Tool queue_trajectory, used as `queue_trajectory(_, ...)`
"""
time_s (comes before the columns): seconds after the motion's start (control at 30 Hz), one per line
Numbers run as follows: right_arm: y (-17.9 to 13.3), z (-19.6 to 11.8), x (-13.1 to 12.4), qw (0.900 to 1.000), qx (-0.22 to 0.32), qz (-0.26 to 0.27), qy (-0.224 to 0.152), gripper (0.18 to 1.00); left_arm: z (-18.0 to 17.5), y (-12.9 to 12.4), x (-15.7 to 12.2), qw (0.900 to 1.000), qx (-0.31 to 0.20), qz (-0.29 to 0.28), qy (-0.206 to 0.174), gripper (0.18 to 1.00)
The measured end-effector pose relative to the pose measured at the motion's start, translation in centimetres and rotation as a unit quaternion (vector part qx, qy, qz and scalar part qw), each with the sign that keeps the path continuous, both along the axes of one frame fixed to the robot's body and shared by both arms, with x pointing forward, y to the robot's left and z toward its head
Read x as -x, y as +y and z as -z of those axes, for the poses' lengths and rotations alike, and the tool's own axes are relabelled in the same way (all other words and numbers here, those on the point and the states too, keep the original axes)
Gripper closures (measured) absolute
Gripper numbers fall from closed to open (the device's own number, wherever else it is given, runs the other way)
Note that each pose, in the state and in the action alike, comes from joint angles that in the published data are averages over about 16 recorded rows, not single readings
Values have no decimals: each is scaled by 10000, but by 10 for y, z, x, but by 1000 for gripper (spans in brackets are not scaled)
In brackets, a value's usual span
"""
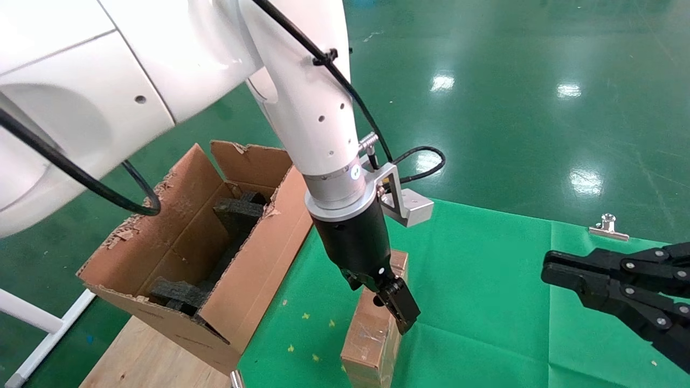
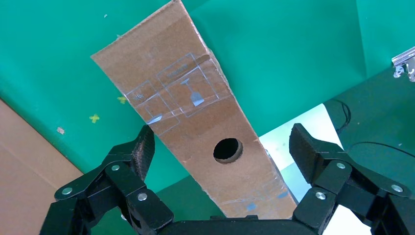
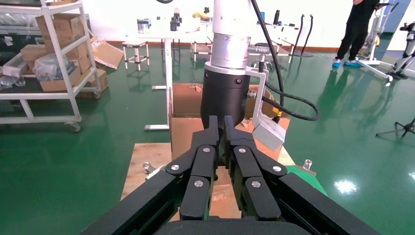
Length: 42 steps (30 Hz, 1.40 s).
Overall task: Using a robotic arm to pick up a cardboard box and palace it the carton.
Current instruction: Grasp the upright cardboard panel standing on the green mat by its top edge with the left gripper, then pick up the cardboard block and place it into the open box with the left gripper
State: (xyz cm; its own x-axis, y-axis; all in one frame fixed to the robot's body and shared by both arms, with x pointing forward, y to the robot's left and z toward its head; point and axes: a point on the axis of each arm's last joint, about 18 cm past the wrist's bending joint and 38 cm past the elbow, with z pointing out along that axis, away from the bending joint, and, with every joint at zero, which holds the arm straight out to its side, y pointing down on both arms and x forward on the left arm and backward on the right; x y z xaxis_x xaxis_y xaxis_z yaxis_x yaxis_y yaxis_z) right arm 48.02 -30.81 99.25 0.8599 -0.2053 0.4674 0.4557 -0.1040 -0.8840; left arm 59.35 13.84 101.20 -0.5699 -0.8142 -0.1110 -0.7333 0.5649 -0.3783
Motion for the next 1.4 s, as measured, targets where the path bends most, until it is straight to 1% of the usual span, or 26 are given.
queue_trajectory(0.13,0,0,0,10000,0,0,0,942,0,0,0,10000,3,-2,-2,198)
queue_trajectory(0.33,0,0,0,10000,0,0,0,879,0,0,0,10000,5,-5,-5,236)
queue_trajectory(0.57,0,0,0,10000,0,0,0,758,0,0,0,10000,7,-8,-6,314)
queue_trajectory(0.67,0,0,0,10000,0,0,0,684,0,0,0,10000,7,-9,-6,371)
queue_trajectory(0.77,0,0,0,10000,0,0,0,627,0,1,0,10000,11,-10,-11,416)
queue_trajectory(0.87,0,0,0,10000,0,0,1,546,-1,2,0,10000,11,9,-31,490)
queue_trajectory(0.97,0,0,0,10000,0,0,1,490,-6,5,1,9999,7,60,-102,551)
queue_trajectory(1.07,0,0,0,10000,0,0,1,415,-17,12,2,9996,21,136,-241,621)
queue_trajectory(1.2,0,0,0,10000,0,0,1,349,-43,30,6,9980,65,257,-574,695)
queue_trajectory(1.3,0,0,0,10000,0,0,1,293,-72,52,11,9947,109,349,-957,753)
queue_trajectory(1.4,0,0,0,10000,0,0,1,258,-106,80,18,9889,146,386,-1426,783)
